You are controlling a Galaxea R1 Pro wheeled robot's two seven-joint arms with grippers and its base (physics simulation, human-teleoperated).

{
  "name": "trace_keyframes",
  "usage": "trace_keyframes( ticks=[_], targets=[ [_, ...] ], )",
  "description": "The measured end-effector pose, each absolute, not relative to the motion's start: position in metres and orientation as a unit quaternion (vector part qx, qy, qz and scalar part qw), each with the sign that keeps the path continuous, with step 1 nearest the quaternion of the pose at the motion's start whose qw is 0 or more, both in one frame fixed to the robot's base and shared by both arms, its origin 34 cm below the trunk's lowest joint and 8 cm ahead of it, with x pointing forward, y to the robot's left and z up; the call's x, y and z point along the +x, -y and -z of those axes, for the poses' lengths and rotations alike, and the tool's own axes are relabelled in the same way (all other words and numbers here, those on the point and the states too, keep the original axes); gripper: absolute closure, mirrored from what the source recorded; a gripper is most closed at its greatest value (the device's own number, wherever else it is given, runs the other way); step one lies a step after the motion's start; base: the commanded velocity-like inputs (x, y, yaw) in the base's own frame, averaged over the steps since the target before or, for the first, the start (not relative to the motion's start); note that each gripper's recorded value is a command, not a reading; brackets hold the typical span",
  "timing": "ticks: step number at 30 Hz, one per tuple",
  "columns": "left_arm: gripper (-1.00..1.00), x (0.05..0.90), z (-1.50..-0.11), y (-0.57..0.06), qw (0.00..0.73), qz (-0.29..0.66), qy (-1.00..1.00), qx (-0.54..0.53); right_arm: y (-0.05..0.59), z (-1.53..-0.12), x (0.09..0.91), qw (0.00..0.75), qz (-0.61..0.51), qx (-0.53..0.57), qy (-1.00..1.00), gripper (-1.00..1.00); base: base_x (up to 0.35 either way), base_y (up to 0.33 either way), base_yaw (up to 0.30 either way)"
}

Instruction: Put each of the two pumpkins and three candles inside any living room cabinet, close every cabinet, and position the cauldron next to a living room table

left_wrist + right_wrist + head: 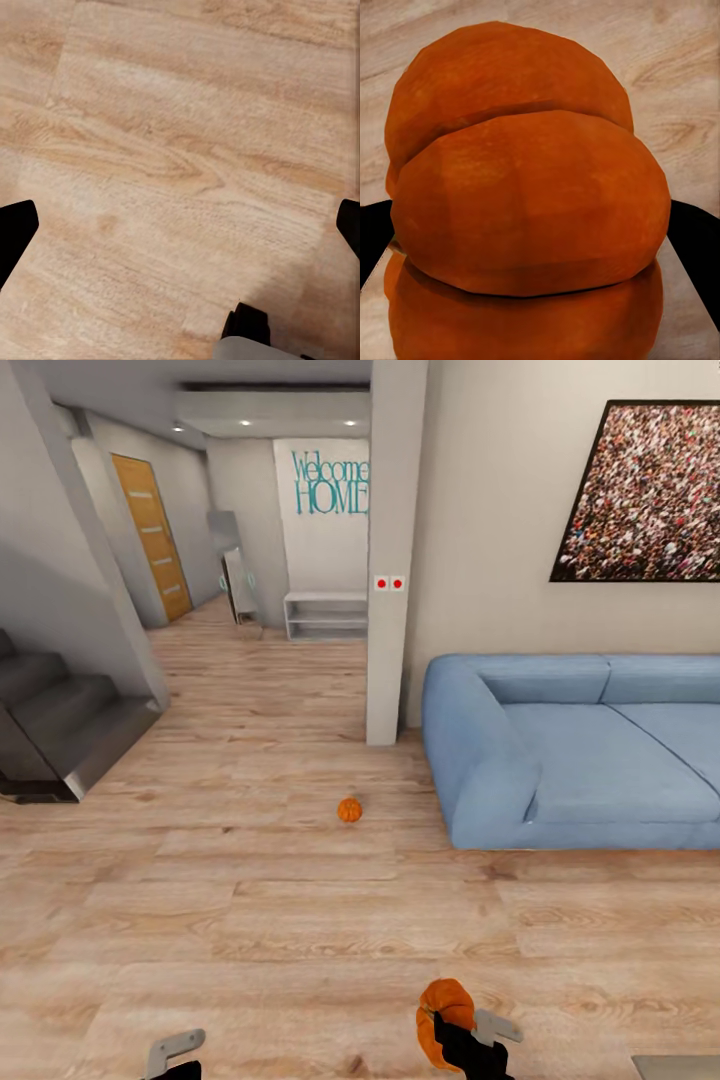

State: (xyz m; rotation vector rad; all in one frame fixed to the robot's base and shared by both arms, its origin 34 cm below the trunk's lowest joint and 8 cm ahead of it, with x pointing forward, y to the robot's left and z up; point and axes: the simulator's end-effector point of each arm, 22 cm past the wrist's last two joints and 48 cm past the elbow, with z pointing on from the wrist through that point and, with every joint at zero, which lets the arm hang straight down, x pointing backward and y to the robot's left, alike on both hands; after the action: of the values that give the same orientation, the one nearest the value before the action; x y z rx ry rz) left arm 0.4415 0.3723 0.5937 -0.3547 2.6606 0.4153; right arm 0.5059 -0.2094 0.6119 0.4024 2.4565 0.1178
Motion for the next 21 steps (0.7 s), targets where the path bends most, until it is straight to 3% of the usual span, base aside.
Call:
trace_keyframes(
  ticks=[21],
  targets=[
    [-1.0,0.4415,-0.5938,-0.373,0.211,-0.15,-0.957,-0.128,0.2095,-0.6119,0.506,0.319,-0.045,0.15,-0.935,1.0,0.331,0.0,0.0]
  ],
)
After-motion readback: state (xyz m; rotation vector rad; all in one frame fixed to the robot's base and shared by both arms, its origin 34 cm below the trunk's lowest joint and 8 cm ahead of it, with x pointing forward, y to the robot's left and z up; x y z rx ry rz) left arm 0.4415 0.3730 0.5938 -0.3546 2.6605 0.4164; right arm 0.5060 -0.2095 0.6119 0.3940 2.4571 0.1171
